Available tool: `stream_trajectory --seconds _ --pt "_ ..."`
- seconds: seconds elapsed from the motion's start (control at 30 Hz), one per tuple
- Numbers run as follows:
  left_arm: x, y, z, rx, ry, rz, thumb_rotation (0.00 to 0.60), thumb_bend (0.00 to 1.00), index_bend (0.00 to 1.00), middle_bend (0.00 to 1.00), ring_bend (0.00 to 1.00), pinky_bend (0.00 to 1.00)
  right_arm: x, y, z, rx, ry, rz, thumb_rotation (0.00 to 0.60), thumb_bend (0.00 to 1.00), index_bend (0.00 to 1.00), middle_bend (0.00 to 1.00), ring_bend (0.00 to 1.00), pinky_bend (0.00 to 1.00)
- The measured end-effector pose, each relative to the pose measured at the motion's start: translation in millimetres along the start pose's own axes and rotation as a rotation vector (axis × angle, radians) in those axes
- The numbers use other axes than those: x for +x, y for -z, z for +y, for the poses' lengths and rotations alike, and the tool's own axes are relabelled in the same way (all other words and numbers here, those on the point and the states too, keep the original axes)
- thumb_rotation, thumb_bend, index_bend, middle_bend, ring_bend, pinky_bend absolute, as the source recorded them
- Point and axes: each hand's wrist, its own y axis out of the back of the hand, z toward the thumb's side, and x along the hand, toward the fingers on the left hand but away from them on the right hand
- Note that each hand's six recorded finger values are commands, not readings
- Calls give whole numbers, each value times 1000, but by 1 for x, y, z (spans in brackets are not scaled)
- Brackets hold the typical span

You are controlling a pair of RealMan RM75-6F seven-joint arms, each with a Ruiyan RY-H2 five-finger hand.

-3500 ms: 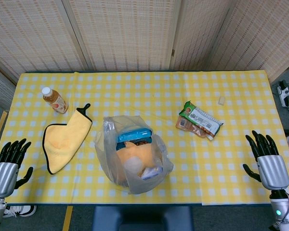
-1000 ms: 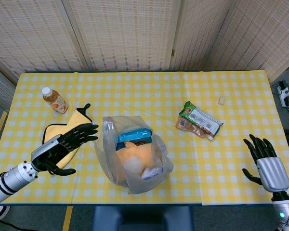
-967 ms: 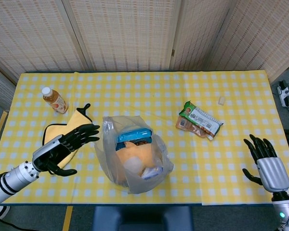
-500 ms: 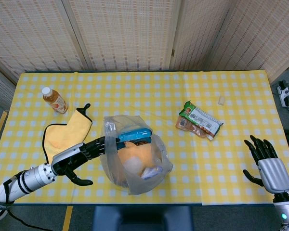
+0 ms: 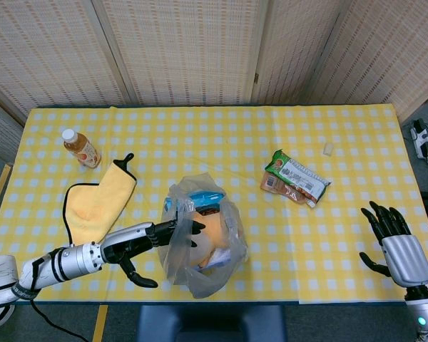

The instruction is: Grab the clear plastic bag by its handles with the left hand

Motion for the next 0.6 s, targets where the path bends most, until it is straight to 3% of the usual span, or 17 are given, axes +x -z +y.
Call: stream_trajectory --seconds 0.27,0.6 --pt "23 -4 -10 -7 124 44 600 221 131 97 70 177 1 0 0 -28 -19 17 600 285 0 0 0 0" --pt "39 -2 3 -92 85 -5 600 209 89 77 0 99 1 4 2 -39 -18 14 600 284 0 0 0 0"
